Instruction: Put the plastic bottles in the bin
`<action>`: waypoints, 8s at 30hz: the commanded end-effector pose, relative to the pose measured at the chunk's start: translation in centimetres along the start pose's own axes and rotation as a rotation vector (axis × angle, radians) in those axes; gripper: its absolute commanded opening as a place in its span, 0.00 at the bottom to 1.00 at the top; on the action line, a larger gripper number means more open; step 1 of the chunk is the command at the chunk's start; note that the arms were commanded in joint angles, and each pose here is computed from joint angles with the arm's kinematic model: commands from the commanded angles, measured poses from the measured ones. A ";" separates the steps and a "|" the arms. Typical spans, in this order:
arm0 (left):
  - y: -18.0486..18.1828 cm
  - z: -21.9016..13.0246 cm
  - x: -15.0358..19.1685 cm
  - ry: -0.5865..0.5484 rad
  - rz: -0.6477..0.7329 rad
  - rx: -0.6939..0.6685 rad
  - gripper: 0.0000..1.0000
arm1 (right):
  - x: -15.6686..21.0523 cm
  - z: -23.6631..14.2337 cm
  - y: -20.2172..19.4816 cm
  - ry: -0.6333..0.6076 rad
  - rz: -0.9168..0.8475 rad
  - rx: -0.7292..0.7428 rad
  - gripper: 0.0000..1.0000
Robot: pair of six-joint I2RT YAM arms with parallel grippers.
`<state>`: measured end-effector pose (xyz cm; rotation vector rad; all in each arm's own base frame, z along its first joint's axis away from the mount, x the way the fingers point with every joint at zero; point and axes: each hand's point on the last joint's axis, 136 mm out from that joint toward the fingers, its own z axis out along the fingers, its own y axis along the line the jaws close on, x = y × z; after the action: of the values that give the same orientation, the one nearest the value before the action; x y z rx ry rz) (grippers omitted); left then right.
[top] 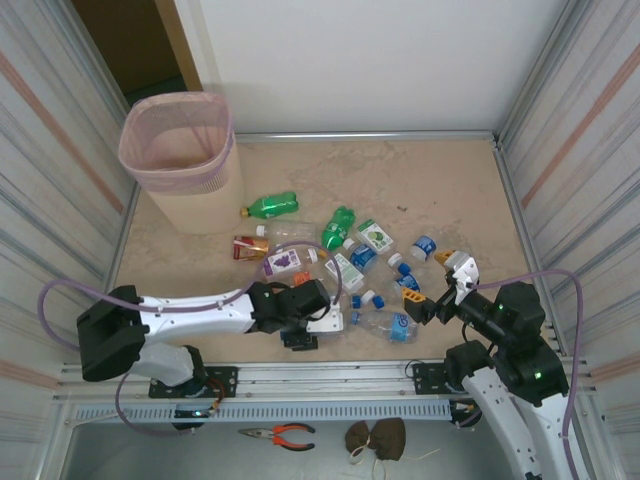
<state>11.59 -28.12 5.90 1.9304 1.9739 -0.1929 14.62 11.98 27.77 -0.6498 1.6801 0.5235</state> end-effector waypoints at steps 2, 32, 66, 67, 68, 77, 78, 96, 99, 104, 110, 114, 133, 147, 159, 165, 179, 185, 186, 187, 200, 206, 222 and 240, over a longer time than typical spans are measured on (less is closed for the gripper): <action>-0.5 0.6 0.1 0.035 0.035 0.026 0.62 | -0.3 -0.2 0.2 -0.018 -0.013 -0.003 0.99; 4.0 -12.6 -3.8 -0.322 -0.038 -0.152 0.40 | -1.9 0.5 0.4 -0.025 0.000 -0.045 0.99; 37.6 -34.2 6.1 -0.232 -0.857 -0.799 0.41 | -4.2 14.4 1.1 0.238 0.160 -0.205 0.99; 38.4 -34.4 6.5 -0.231 -0.866 -0.808 0.41 | -3.9 15.1 1.2 0.250 0.165 -0.207 0.99; 39.2 -34.6 7.2 -0.224 -0.878 -0.820 0.41 | -4.0 15.5 1.4 0.250 0.166 -0.213 0.99; 42.7 -32.8 14.8 -0.019 -0.962 -0.887 0.41 | -3.7 17.7 3.1 0.343 0.149 -0.247 0.99; 42.8 -32.6 15.6 0.004 -0.975 -0.890 0.41 | -3.5 17.8 3.2 0.350 0.146 -0.242 0.99; 42.6 -26.6 27.8 0.327 -1.153 -0.861 0.44 | -1.7 18.5 5.2 0.376 0.154 -0.283 0.99; 42.9 -24.4 28.4 0.331 -1.168 -0.814 0.44 | -1.5 18.4 5.2 0.382 0.157 -0.281 0.99; 42.9 -19.9 29.2 0.343 -1.189 -0.702 0.44 | -1.2 18.0 5.1 0.383 0.159 -0.272 0.99; 41.7 -16.2 29.7 0.357 -1.229 -0.588 0.54 | -0.8 17.8 4.8 0.375 0.174 -0.252 0.99; 41.0 -15.3 29.7 0.353 -1.247 -0.558 0.60 | -0.9 17.8 4.7 0.374 0.181 -0.245 0.99; 39.9 -22.9 20.4 -0.122 -1.261 -0.537 0.75 | 1.3 16.2 -0.3 0.502 0.415 0.129 1.00; 34.7 -29.7 8.7 -0.786 -1.130 -0.336 0.74 | 9.1 10.8 -6.8 0.607 0.991 0.707 1.00; 28.2 -32.5 4.3 -1.025 -0.991 -0.238 0.75 | 16.2 7.6 -8.6 0.677 1.391 1.004 0.92; 25.9 -33.2 2.8 -1.042 -0.931 -0.255 0.76 | 18.8 7.5 -8.9 0.674 1.523 1.011 0.89; 23.6 -34.3 -0.8 -1.061 -0.845 -0.227 0.77 | 23.9 7.8 -9.6 0.722 1.658 1.071 0.69; 23.4 -34.3 -1.4 -1.054 -0.830 -0.226 0.77 | 24.5 7.5 -9.7 0.727 1.664 1.085 0.61; 23.4 -34.3 -1.5 -1.055 -0.827 -0.225 0.77 | 24.5 7.4 -9.8 0.723 1.662 1.088 0.60; 23.4 -34.3 -1.6 -1.055 -0.824 -0.223 0.77 | 24.5 7.3 -9.8 0.721 1.662 1.090 0.59; 23.4 -34.0 -2.3 -1.116 -0.832 -0.196 0.76 | 18.8 3.4 -12.4 0.546 1.479 1.175 0.57; 25.2 -33.6 -1.8 -1.134 -0.950 -0.208 0.76 | 11.4 4.5 -14.1 0.361 1.250 0.957 0.54; 20.0 -30.7 -11.9 -1.179 -0.491 0.099 0.77 | -9.5 9.5 -5.4 -0.075 0.550 0.033 0.56; 10.3 -28.1 -18.8 -1.132 -0.045 0.366 0.83 | -18.4 7.4 6.6 -0.233 0.130 -0.466 0.55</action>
<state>18.84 -35.08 38.85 1.2802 1.3426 -1.3626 20.02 23.77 41.66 -0.6773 1.5287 1.0626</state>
